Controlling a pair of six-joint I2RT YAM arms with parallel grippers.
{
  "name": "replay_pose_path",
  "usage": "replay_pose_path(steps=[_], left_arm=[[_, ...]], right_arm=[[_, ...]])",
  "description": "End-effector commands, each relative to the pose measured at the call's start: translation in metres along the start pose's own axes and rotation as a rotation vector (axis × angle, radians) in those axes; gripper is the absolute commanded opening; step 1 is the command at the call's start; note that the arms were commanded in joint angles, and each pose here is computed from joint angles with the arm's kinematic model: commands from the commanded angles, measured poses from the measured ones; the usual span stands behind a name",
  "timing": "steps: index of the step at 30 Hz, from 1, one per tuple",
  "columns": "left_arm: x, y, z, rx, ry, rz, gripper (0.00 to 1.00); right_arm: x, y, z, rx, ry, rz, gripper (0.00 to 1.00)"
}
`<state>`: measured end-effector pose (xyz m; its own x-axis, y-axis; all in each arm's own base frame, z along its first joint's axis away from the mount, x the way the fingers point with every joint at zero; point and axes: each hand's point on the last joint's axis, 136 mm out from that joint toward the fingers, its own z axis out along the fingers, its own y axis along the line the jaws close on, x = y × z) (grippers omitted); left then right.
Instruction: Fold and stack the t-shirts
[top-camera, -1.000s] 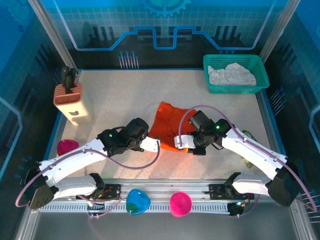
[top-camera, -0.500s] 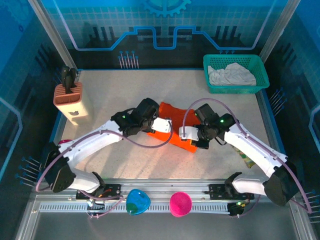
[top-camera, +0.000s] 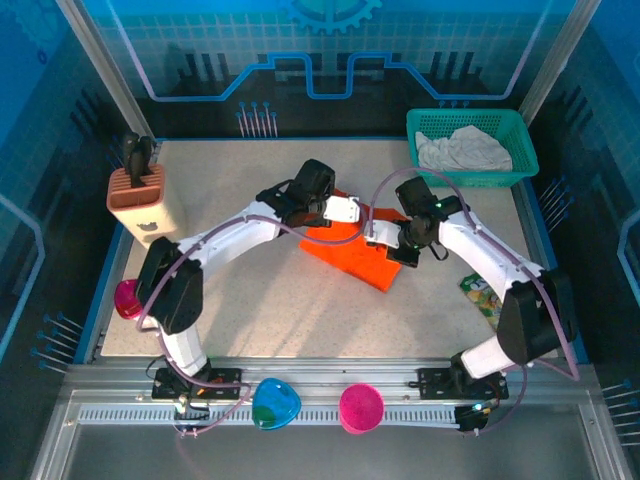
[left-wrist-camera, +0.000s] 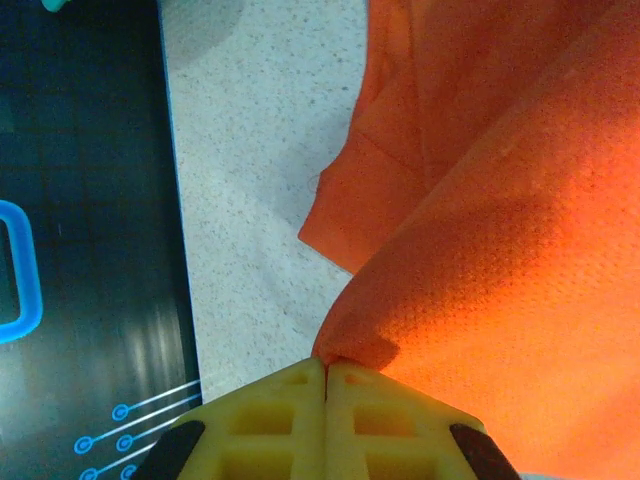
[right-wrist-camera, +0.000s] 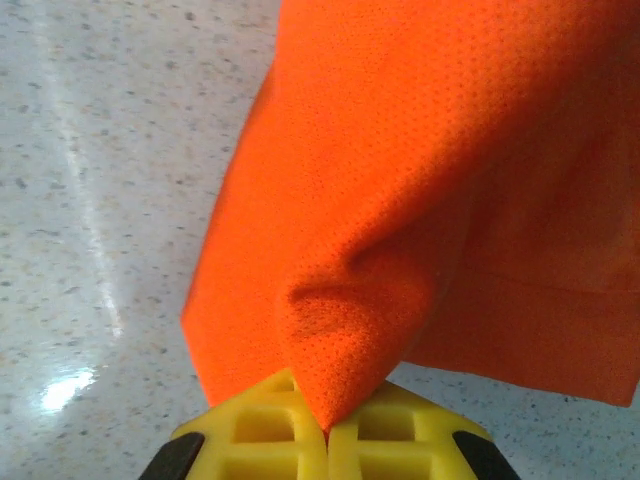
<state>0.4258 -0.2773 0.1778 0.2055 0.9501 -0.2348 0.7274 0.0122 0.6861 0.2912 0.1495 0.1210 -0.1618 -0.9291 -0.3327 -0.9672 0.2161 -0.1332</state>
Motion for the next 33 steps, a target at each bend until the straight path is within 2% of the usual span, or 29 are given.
replay_pose_path(steps=[1, 4, 8, 17, 25, 29, 33], left_arm=[[-0.013, 0.027, 0.006, -0.049, -0.056, -0.030, 0.00], [-0.010, 0.026, 0.009, -0.050, -0.043, -0.035, 0.00], [-0.006, 0.021, -0.011, -0.070, -0.038, -0.081, 0.00], [0.005, -0.022, -0.088, -0.106, -0.003, -0.136, 0.00], [-0.003, -0.060, -0.153, -0.119, -0.055, -0.173, 0.00], [0.003, -0.071, -0.159, -0.110, -0.033, -0.185, 0.00], [0.009, -0.068, -0.148, -0.133, 0.008, -0.184, 0.00]], right_arm=[[-0.004, -0.019, -0.004, 0.039, -0.020, 0.000, 0.00], [-0.009, -0.020, -0.008, 0.047, -0.043, 0.000, 0.00], [-0.021, -0.007, -0.022, 0.044, -0.101, -0.013, 0.00], [-0.064, 0.061, -0.058, -0.036, -0.211, -0.148, 0.00], [-0.065, 0.116, -0.068, -0.092, -0.197, -0.189, 0.00], [-0.058, 0.120, -0.069, -0.064, -0.200, -0.152, 0.00], [-0.052, 0.112, -0.065, -0.028, -0.189, -0.108, 0.00]])
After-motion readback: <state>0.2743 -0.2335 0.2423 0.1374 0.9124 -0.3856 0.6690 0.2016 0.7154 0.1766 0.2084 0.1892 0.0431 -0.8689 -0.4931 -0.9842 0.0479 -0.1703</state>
